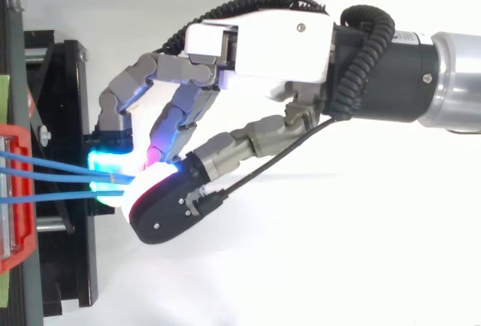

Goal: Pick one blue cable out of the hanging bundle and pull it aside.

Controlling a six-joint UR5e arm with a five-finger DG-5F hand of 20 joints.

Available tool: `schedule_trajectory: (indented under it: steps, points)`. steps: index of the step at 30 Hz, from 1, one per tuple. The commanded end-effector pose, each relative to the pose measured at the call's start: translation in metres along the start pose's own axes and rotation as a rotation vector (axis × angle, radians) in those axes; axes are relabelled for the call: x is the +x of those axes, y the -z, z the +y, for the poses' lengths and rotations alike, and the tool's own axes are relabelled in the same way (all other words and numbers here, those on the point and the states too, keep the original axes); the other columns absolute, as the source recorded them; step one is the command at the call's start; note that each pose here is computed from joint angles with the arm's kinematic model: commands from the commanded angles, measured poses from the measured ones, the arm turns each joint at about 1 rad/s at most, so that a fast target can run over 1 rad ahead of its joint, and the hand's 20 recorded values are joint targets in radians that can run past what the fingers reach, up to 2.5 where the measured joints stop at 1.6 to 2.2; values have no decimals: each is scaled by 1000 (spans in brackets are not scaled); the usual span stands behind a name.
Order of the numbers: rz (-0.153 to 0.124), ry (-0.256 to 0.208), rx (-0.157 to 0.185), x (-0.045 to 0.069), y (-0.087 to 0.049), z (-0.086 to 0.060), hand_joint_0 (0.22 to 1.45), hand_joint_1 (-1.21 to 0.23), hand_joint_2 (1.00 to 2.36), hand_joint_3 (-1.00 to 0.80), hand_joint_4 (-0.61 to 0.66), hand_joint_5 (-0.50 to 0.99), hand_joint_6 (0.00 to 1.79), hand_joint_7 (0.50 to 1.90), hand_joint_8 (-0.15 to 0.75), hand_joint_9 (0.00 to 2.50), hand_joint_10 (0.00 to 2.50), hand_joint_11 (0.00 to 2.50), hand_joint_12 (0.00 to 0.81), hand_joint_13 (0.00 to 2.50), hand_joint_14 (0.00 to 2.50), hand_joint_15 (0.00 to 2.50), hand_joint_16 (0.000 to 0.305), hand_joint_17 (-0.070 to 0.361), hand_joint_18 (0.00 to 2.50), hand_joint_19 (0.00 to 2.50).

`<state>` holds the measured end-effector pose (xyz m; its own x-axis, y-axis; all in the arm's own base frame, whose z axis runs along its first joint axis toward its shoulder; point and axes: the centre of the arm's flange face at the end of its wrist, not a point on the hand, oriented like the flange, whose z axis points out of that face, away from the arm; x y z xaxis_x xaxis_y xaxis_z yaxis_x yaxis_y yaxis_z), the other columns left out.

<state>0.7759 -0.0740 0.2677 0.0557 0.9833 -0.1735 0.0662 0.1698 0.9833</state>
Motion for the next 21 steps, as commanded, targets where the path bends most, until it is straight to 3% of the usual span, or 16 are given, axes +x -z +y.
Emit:
schedule_trajectory:
  steps: [1, 5, 12, 21]
  points:
    - [1, 8, 2, -3, -1, 2, 498, -547, 1000, -500, 41, -90, 874, 906, 304, 1119, 19, 485, 317, 1047, 22, 532, 44, 98, 779, 415]
    - [-1, 14, 10, -6, 0, 4, 587, -591, 1006, -421, 15, -93, 873, 954, 291, 1116, 18, 495, 299, 1029, 21, 545, 41, 91, 752, 449]
    - [-3, 13, 10, -8, -1, 5, 587, -699, 1021, -182, -5, -89, 898, 994, 300, 1109, 18, 512, 302, 1025, 22, 550, 41, 93, 762, 443]
    - [-1, 14, 13, -11, 0, 4, 641, -819, 1022, -165, -41, -112, 930, 889, 278, 1034, 18, 531, 291, 1003, 23, 553, 41, 93, 766, 441]
